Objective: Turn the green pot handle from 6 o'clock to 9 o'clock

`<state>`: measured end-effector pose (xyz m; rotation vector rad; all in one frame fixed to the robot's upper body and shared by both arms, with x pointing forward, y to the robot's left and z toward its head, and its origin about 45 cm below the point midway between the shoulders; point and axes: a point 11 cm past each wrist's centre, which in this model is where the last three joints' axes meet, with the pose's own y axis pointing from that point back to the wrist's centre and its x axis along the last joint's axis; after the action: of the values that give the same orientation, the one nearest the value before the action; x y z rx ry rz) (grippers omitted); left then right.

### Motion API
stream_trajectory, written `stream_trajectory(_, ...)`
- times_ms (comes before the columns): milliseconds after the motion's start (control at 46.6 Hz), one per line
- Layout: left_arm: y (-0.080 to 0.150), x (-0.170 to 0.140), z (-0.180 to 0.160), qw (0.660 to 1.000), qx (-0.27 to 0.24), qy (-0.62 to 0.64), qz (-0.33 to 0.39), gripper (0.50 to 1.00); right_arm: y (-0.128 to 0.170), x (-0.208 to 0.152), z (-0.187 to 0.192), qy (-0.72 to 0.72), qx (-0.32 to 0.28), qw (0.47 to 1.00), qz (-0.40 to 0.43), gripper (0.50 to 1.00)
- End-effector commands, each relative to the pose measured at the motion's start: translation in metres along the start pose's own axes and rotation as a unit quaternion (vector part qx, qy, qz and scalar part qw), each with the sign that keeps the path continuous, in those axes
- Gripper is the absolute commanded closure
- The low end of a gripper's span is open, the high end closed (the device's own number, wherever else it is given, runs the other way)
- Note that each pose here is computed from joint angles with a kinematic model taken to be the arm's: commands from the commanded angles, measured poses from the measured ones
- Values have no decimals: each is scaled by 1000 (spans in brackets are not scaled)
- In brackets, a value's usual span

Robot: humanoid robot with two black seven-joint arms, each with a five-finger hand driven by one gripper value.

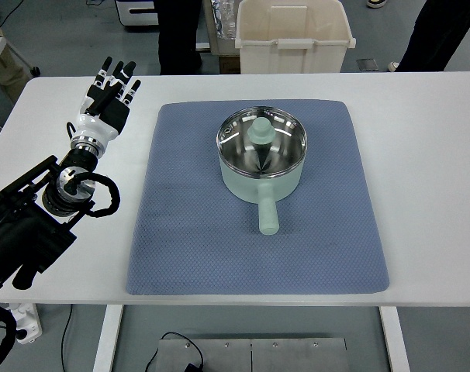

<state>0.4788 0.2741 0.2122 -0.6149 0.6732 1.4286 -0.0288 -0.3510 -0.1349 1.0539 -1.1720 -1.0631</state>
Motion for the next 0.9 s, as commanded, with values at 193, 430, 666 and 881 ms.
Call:
stream_trajectory(193, 0, 0, 1, 1000, -1, 0, 0, 500, 0, 0, 0, 0, 0, 1000, 0, 500)
stream_trajectory(430, -1, -3, 6, 1000, -2, -4, -7, 500, 0, 0, 0, 0, 0, 1000, 0, 500)
stream_trajectory(666, -3, -37, 58, 996, -28, -48, -72, 500, 0, 0, 0, 0, 0, 1000, 0, 500)
stream_trajectory(881, -2, -77, 103, 986, -52, -86, -132, 500, 0, 0, 0, 0, 0, 1000, 0, 500)
